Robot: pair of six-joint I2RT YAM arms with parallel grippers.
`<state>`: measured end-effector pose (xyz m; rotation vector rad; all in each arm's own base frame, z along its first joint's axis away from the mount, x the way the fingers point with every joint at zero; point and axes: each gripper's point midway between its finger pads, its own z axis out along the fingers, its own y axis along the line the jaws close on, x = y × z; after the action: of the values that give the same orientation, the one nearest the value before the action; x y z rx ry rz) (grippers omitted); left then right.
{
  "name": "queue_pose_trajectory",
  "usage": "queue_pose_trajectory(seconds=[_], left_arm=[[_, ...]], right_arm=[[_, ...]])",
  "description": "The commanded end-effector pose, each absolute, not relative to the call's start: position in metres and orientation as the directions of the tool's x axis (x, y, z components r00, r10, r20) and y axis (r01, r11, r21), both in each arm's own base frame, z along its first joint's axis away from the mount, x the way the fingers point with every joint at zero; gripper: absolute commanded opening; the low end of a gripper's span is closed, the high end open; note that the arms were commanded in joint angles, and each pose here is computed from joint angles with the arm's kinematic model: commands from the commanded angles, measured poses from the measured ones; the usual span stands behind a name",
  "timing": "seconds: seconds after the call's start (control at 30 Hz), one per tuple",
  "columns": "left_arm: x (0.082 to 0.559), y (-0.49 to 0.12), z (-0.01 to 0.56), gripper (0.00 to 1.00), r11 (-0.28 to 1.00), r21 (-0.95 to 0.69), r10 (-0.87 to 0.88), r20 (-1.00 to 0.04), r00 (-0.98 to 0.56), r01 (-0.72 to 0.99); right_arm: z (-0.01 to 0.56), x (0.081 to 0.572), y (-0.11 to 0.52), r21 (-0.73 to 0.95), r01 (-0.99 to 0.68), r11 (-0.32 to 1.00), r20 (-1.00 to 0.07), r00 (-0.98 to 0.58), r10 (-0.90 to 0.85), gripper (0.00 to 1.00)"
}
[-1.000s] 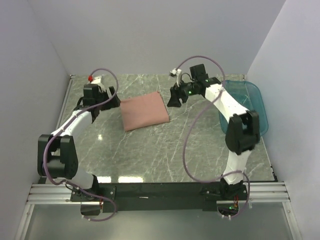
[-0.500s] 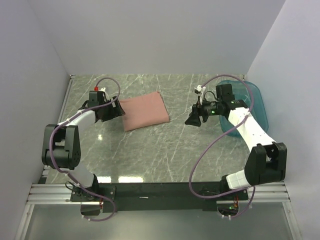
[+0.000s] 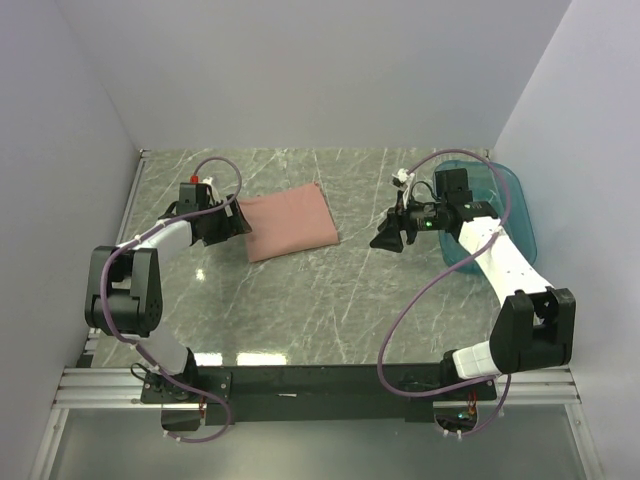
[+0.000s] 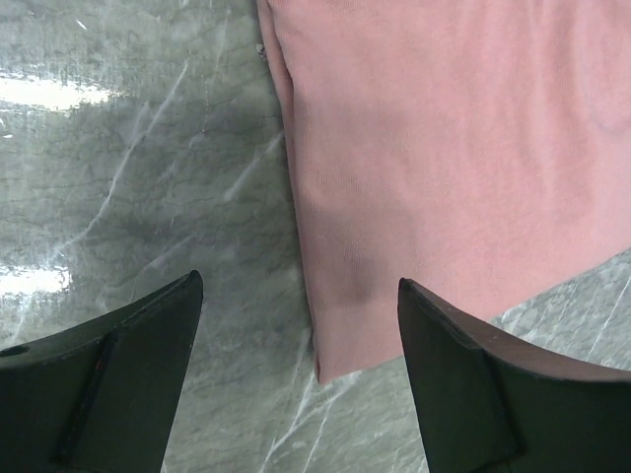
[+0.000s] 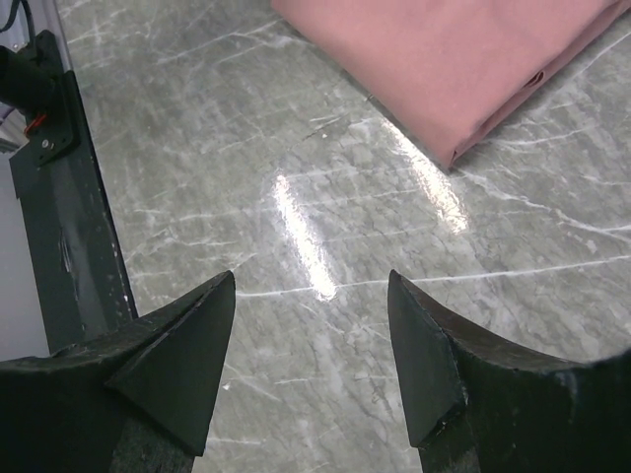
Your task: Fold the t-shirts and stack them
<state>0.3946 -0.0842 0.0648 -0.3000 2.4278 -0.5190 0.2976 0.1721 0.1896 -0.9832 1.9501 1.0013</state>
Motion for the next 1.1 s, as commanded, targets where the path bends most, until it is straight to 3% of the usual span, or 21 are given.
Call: queue_pose_trajectory(seconds=[0.0, 1.07], left_arm=[[0.396, -0.087, 0.07, 0.85, 0.896, -0.44, -0.318, -0.548, -0.774, -0.056], [0.394, -0.087, 0.056, 0.83, 0.897, -0.431, -0.332, -0.518, -0.788, -0.095]], right_arm=[[0.205, 0.297, 0.173, 0.281, -0.88, 0.384, -0.878, -0.397, -0.268, 0.7], [0.204, 0.295, 0.171, 0.295, -0.88, 0.372, -0.876, -0.404, -0.262, 0.7]])
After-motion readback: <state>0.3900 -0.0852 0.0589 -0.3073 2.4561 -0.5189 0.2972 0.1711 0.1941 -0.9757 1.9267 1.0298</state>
